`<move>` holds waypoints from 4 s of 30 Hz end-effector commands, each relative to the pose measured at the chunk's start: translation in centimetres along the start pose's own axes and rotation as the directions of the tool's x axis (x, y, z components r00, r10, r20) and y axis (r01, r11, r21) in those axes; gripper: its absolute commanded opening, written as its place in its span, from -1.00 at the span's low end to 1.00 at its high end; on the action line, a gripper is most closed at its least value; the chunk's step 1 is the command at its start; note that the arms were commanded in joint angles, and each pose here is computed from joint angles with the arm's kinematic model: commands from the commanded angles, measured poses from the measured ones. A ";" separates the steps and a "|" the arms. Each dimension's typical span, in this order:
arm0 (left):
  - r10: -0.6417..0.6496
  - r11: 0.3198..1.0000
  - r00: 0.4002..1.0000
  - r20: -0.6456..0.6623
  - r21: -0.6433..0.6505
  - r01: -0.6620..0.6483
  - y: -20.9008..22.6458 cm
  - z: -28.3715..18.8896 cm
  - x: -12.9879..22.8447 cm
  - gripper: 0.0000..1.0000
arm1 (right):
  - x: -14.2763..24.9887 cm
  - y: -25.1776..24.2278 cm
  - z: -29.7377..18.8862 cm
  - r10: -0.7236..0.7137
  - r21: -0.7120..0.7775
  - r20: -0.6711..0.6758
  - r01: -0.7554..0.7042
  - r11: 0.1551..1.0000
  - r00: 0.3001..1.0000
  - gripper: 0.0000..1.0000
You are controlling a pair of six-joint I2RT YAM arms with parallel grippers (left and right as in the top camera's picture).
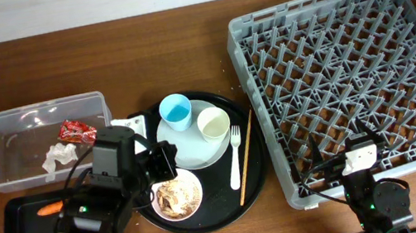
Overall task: Sort waste into correct bins and load items into the dishwasher rack
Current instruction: 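Grasp the rim of the pink rice bowl with the left gripper, then tip the pink bowl over the black tray to dump the rice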
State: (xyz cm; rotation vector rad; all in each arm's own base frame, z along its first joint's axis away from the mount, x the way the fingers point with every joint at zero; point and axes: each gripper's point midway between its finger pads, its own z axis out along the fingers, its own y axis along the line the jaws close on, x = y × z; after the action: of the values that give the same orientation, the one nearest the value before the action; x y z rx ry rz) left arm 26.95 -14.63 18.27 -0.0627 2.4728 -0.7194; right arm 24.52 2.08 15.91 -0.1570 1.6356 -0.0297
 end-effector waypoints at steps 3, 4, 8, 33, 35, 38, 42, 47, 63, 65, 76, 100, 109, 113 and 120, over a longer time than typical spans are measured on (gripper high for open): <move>-0.094 0.988 0.981 -0.168 -0.134 0.072 2.6 2.3 2.7 -1.00 | 0.3 -0.3 0.0 -0.003 0.013 -0.006 0.003 1.000 1.000 0.97; -0.107 0.985 0.974 -0.197 -0.157 0.077 3.0 2.6 3.1 -1.00 | 0.3 -0.3 0.0 -0.003 0.013 -0.006 0.003 1.000 1.000 0.97; -0.105 0.955 0.970 -0.220 -0.295 0.036 5.0 2.5 3.5 -1.00 | 0.3 -0.3 0.0 -0.003 0.013 -0.006 0.003 1.000 1.000 0.97; 0.039 0.898 0.906 -0.421 -0.382 -0.217 2.9 9.3 10.4 -0.11 | 0.3 -0.3 0.0 -0.003 0.013 -0.006 0.003 1.000 1.000 0.97; 0.046 0.902 0.909 -0.415 -0.374 -0.217 2.6 9.5 10.4 -0.25 | 0.3 -0.3 0.0 -0.003 0.013 -0.006 0.003 1.000 1.000 0.97; 0.051 0.903 0.907 -0.418 -0.369 -0.221 2.1 9.6 10.9 -0.31 | 0.3 -0.3 0.0 -0.003 0.013 -0.006 0.003 1.000 1.000 0.97; 0.068 0.895 0.897 -0.436 -0.371 -0.248 2.2 9.8 11.8 -0.31 | 0.3 -0.3 0.0 -0.003 0.013 -0.006 0.003 1.000 1.000 0.97; 0.068 0.874 0.896 -0.439 -0.408 -0.266 3.1 10.2 11.8 -0.31 | 0.3 -0.3 0.0 -0.003 0.013 -0.006 0.003 1.000 1.000 0.97; 0.043 0.858 0.894 -0.445 -0.442 -0.261 3.9 10.6 12.2 -0.69 | 0.3 -0.3 0.0 -0.003 0.013 -0.006 0.003 1.000 1.000 0.97; 0.043 0.858 0.894 -0.446 -0.442 -0.262 3.9 10.6 12.3 -0.75 | 0.3 -0.3 0.0 -0.003 0.013 -0.006 0.003 1.000 1.000 0.97; 0.047 0.835 0.892 -0.450 -0.472 -0.283 4.7 10.3 12.4 -0.76 | 0.3 -0.3 0.0 -0.003 0.013 -0.006 0.003 1.000 1.000 0.97; 0.134 0.808 0.883 -0.451 -0.466 -0.361 3.1 7.9 9.3 -1.00 | 0.3 -0.3 0.0 -0.003 0.013 -0.006 0.003 1.000 1.000 0.97; 0.090 0.861 0.949 -0.302 -0.455 -0.227 3.7 2.6 4.4 -1.00 | 0.3 -0.3 0.0 -0.003 0.013 -0.006 0.003 1.000 1.000 0.97; 0.041 0.881 0.992 -0.123 -0.463 -0.094 5.2 -1.5 0.5 -1.00 | 0.3 -0.3 0.0 -0.003 0.013 -0.006 0.003 1.000 1.000 0.97; -0.074 0.840 0.990 0.116 -0.528 0.125 10.5 -7.6 -3.4 -1.00 | 0.3 -0.3 0.0 -0.003 0.013 -0.006 0.003 1.000 1.000 0.97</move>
State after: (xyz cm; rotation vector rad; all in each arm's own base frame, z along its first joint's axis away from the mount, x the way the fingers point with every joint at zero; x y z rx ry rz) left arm 26.48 -3.97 18.14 -0.3655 2.5926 -0.0695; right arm 24.52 2.08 15.91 -0.1564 1.6357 -0.0292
